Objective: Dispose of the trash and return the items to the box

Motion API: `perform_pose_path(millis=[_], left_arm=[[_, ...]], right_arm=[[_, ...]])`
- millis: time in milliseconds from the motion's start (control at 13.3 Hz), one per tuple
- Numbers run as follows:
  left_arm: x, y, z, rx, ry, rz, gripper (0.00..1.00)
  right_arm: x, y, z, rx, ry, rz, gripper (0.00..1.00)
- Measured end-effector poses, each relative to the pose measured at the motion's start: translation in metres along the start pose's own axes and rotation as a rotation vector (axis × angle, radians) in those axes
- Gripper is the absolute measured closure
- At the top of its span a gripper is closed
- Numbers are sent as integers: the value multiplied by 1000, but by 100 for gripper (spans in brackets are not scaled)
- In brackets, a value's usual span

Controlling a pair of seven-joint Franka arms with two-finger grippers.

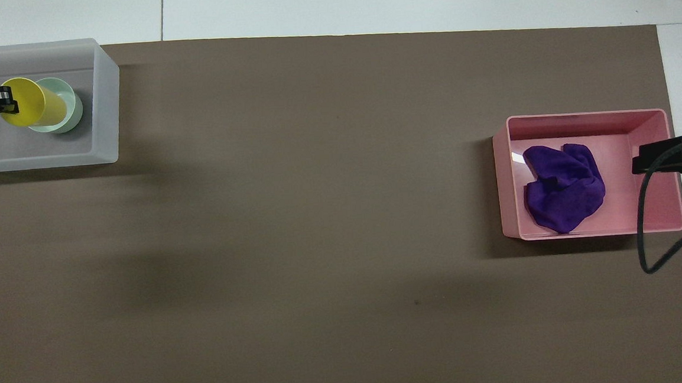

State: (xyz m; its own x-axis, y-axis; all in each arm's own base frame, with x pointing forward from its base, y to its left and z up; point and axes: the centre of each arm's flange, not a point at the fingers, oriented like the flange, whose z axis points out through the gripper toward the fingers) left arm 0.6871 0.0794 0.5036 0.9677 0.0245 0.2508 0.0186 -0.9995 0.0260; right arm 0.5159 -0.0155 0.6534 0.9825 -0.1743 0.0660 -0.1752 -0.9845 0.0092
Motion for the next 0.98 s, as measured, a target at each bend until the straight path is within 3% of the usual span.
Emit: perform_pose_path(millis=[451,977], left_arm=[[35,-59,75,-14,-42,-70,97],[35,-79,107,-23,-46,-101,97]], right_arm=[[0,0,0,0,0,0,0],[0,0,0,0,0,0,0]])
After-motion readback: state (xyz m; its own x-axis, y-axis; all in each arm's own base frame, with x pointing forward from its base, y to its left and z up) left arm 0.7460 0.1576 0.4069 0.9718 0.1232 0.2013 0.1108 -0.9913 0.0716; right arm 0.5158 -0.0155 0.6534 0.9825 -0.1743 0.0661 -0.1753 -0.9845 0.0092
